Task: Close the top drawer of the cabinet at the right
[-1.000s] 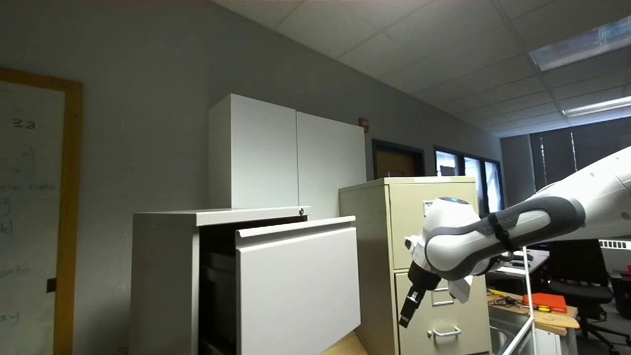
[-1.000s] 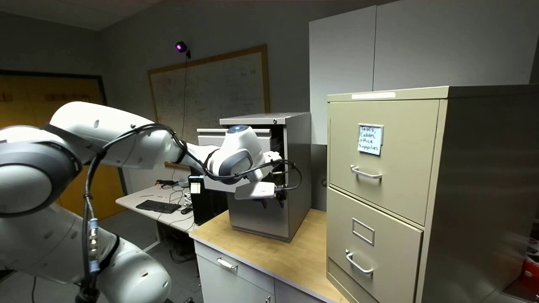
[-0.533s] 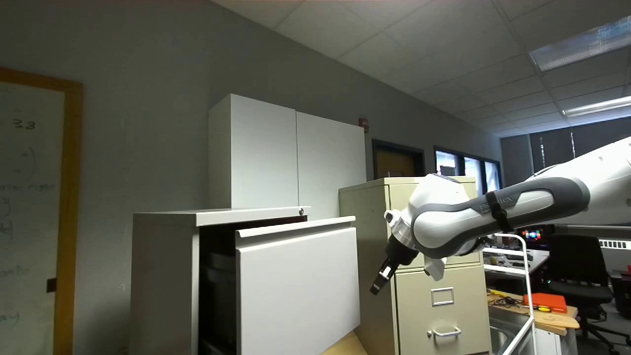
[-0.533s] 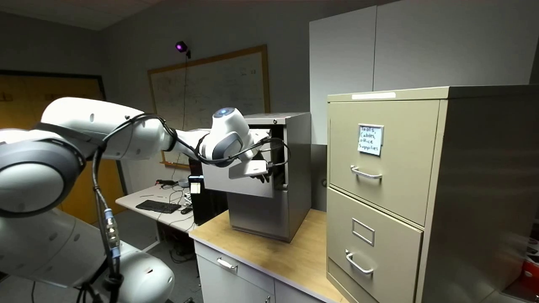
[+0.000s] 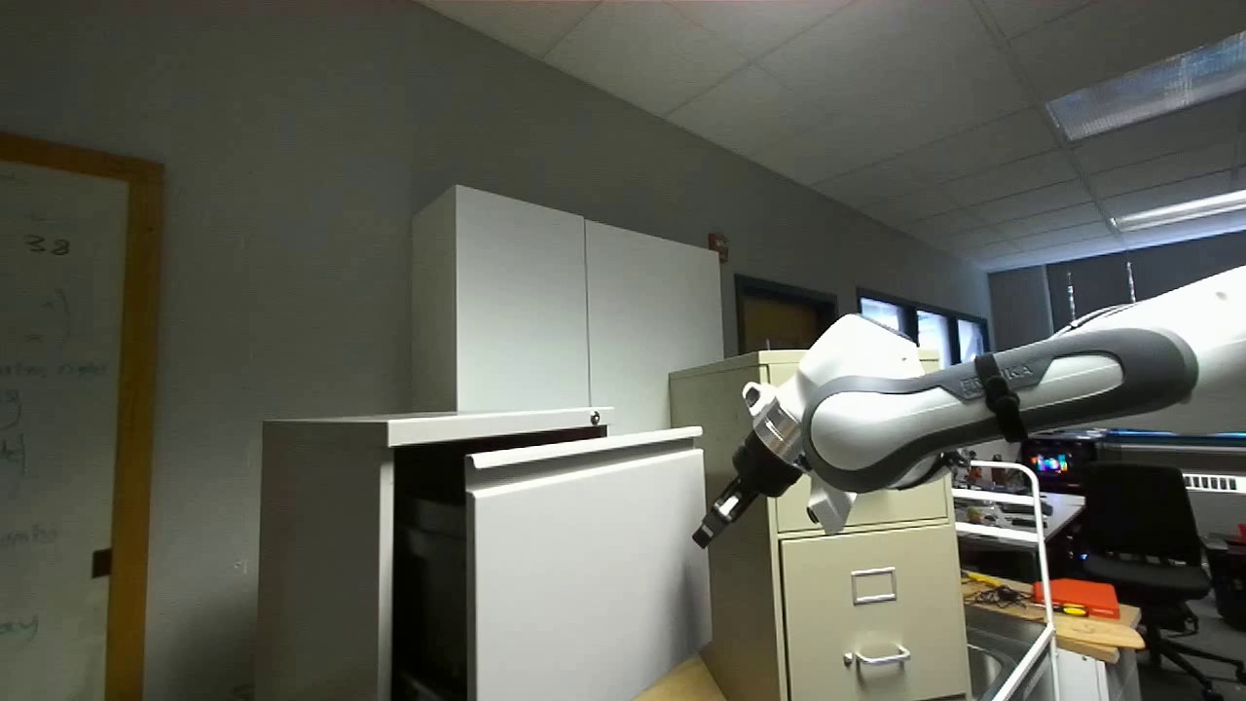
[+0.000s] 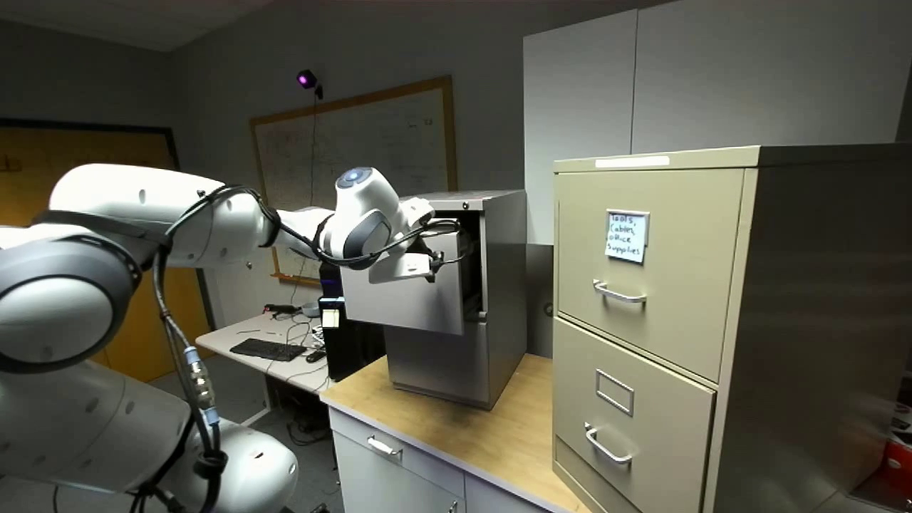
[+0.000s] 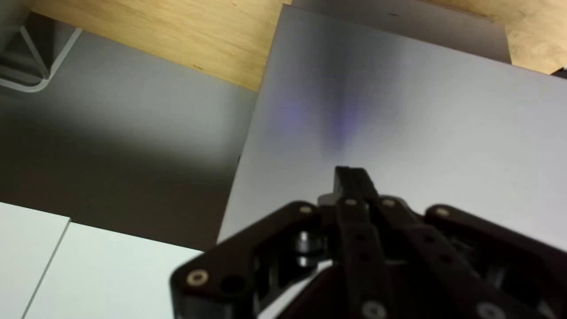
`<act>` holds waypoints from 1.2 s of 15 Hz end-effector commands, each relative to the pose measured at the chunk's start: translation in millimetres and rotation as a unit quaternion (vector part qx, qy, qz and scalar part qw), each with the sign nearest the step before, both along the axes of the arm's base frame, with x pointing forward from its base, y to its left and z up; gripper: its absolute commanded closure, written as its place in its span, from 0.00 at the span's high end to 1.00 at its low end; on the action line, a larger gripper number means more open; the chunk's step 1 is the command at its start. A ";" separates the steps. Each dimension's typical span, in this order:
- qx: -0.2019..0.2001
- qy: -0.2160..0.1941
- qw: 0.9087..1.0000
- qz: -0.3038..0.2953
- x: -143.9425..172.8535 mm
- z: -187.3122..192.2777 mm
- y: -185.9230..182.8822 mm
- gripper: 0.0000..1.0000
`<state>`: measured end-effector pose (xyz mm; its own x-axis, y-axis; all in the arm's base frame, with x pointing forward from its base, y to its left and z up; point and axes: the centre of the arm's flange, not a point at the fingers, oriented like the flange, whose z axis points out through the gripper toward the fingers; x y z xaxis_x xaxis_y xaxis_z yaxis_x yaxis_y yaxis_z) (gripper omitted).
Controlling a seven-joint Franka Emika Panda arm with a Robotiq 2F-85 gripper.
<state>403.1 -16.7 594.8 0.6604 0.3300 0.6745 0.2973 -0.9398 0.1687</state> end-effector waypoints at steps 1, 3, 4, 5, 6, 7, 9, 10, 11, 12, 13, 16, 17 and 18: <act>0.036 -0.025 0.999 -0.028 -12.1 25.1 23.5 0.00; 0.045 -0.054 0.997 -0.032 -21.5 39.9 36.2 0.00; 0.051 -0.070 0.996 -0.034 -24.4 48.2 42.3 0.00; 0.057 -0.086 0.994 -0.035 -27.1 55.2 46.9 0.00; 0.067 -0.109 0.991 -0.034 -27.9 62.4 51.7 0.00; 0.073 -0.126 0.989 -0.034 -27.6 68.4 54.9 0.00; 0.090 -0.150 0.984 -0.033 -23.5 77.2 59.4 0.00; 0.095 -0.158 0.982 -0.032 -19.8 79.7 60.8 0.00; 0.100 -0.163 0.981 -0.031 -16.8 81.8 62.2 0.00; 0.104 -0.165 0.980 -0.028 -12.6 84.0 64.0 0.00; 0.109 -0.168 0.979 -0.027 -9.6 85.8 65.6 0.00; 0.125 -0.165 0.978 -0.022 4.7 90.4 68.2 0.00; 0.129 -0.159 0.978 -0.021 10.4 91.0 68.5 0.00; 0.136 -0.155 0.978 -0.020 17.5 92.4 69.5 0.00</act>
